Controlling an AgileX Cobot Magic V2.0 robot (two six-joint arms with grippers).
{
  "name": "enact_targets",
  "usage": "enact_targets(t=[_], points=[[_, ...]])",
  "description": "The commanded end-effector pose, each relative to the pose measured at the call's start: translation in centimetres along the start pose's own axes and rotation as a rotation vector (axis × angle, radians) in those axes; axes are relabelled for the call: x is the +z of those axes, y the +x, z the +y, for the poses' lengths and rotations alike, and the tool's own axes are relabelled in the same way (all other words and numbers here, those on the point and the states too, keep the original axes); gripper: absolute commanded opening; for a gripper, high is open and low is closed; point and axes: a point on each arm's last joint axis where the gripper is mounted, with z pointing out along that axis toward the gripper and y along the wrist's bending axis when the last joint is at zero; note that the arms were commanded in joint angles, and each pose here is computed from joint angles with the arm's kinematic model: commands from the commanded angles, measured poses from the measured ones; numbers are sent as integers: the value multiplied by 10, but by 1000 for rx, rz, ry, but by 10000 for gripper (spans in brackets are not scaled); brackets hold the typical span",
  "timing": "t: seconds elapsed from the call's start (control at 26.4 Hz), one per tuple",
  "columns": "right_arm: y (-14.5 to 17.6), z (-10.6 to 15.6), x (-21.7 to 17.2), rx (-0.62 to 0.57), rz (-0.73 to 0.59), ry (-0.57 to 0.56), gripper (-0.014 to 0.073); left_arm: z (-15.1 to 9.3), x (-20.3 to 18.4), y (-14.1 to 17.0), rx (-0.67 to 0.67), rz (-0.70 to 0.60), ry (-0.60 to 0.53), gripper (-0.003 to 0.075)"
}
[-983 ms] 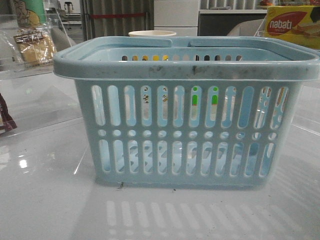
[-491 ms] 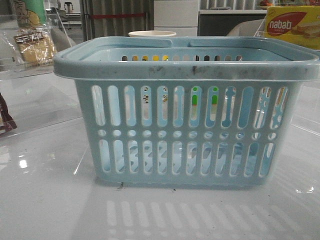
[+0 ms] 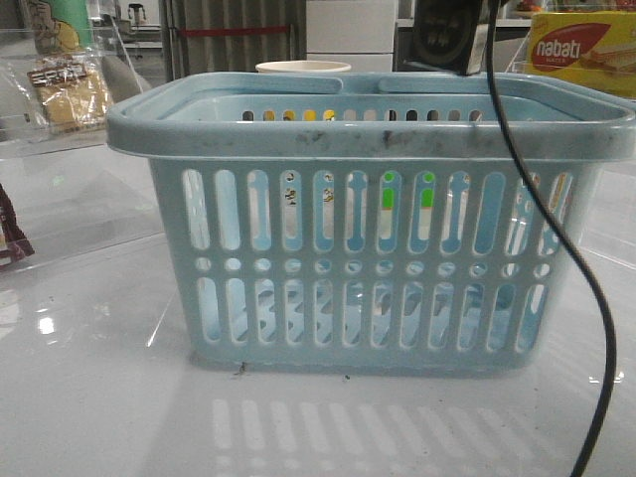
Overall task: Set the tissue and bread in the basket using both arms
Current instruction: 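Carry the tissue pack over the basket and release it inside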
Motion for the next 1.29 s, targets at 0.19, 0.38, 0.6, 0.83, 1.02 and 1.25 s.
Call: enact_targets(t=[0.19, 0.38, 0.6, 0.83, 1.02, 1.25], points=[[0, 13, 8, 49, -120, -79, 232, 1, -4, -14, -11, -93, -7, 379], [4, 13, 33, 56, -60, -79, 248, 1, -4, -14, -11, -93, -7, 379], [4, 13, 52, 57, -52, -75, 449, 1, -4, -14, -11, -93, -7, 379], [-2, 11, 40, 28, -116, -53, 456, 1, -4, -14, -11, -93, -7, 379], [-3, 11, 4, -19, -161, -49, 456, 1, -4, -14, -11, -93, -7, 379], [16, 19, -59, -108, -281, -65, 456, 1, -4, -14, -11, -93, -7, 379]])
